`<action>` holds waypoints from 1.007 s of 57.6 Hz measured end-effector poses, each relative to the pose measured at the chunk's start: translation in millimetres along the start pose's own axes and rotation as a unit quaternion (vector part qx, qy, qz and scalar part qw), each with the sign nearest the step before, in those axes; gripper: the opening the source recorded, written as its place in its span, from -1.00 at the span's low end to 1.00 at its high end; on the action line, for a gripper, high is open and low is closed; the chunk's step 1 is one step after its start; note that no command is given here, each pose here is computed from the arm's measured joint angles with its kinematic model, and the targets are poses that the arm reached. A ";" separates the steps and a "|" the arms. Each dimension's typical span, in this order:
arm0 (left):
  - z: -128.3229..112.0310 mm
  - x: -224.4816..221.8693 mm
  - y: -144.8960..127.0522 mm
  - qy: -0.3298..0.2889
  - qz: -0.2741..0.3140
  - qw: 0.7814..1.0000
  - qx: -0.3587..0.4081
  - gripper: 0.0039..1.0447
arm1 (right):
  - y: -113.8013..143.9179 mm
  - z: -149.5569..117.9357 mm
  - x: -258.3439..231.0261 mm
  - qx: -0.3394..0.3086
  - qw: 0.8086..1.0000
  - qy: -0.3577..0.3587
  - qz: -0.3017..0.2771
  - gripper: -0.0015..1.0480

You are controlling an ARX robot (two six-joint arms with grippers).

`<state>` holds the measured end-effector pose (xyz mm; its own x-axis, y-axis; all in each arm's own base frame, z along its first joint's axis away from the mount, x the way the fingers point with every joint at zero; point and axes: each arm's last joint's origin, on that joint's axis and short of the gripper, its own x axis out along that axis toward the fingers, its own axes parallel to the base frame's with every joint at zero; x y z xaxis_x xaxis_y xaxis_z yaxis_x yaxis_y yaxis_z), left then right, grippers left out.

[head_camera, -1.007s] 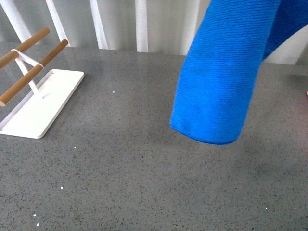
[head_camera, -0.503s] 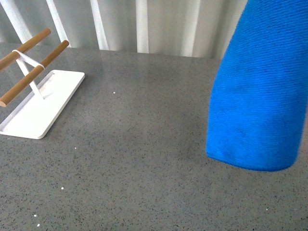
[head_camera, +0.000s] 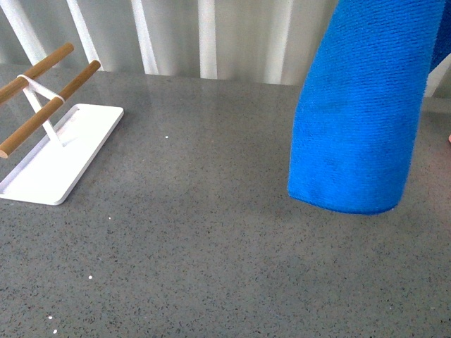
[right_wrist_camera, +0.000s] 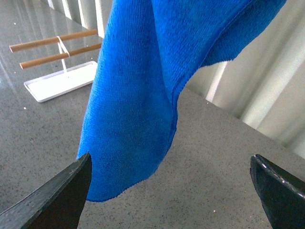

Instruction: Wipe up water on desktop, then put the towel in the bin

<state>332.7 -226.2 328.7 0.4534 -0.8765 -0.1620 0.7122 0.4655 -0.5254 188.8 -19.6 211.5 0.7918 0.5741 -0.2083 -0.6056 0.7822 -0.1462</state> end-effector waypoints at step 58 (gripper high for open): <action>-11.3 9.5 -41.7 0.016 -0.038 0.999 -0.018 -0.94 | -15.6 1.8 107.8 -0.003 0.994 -0.058 0.094 0.59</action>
<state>301.3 -255.3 339.6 0.3809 -0.9130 -0.1463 0.7245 0.3930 -0.5662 283.8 30.5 193.0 0.6675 0.7348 -0.1205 -0.7445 0.6566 -0.1205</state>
